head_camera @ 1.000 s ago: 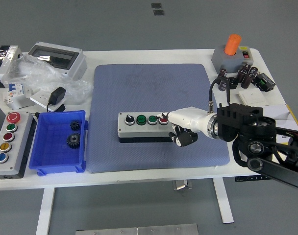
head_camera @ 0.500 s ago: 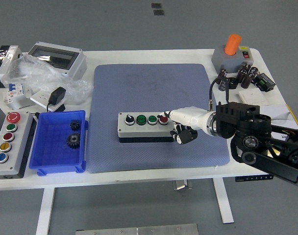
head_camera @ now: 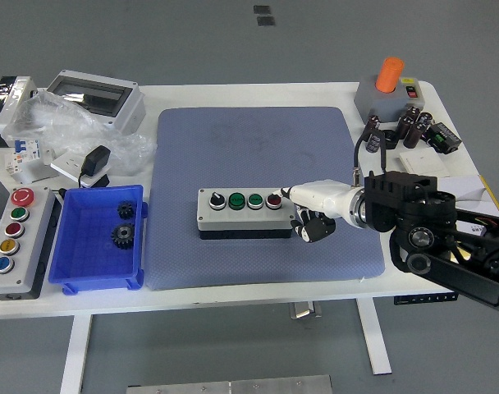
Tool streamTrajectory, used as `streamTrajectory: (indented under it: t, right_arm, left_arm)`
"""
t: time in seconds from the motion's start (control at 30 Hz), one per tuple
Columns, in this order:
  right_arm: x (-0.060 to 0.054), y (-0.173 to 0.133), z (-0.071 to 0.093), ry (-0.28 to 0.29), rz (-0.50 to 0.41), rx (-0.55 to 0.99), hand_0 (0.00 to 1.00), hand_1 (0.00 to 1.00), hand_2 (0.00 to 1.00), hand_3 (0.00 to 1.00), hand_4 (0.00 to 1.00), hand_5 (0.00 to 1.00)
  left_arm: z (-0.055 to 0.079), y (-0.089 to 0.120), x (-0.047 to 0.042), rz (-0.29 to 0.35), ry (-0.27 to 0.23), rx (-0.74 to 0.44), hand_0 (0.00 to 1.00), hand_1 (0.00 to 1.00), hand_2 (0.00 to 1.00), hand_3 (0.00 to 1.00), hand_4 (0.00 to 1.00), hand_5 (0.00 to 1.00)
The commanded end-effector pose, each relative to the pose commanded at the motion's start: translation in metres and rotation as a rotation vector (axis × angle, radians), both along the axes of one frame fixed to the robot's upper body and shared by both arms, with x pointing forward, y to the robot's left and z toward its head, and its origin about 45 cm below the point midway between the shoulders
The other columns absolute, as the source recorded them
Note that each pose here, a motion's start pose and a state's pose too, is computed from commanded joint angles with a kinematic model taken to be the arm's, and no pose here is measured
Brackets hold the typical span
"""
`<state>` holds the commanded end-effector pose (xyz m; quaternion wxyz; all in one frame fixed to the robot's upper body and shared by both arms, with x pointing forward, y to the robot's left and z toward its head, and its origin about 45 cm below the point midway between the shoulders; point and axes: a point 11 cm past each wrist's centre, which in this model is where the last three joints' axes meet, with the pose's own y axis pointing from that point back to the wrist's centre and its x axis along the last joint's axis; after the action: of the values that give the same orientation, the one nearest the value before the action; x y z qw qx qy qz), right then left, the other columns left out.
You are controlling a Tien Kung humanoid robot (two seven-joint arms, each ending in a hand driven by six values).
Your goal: Pick up the button,place it on the desk,press the button,press the button
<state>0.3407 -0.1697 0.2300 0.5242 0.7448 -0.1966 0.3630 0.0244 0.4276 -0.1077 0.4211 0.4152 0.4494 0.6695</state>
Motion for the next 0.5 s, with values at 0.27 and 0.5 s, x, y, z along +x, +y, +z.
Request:
streamTrajectory:
  t: [0.27, 0.5]
  right_arm:
    - [0.001, -0.005, -0.008, 0.027, -0.016, -0.011, 0.343, 0.328, 0.243, 0.998, 0.283, 0.044]
    - [-0.003, -0.004, -0.009, 0.034, -0.005, -0.019, 0.337, 0.323, 0.241, 0.998, 0.287, 0.037]
  left_arm:
    - [0.0, 0.0, 0.0002, 0.0, -0.003, 0.0, 0.641, 0.658, 0.597, 0.576, 0.512, 0.148]
    - [0.0, 0.001, -0.0002, 0.001, -0.006, 0.002, 0.641, 0.658, 0.597, 0.576, 0.512, 0.149]
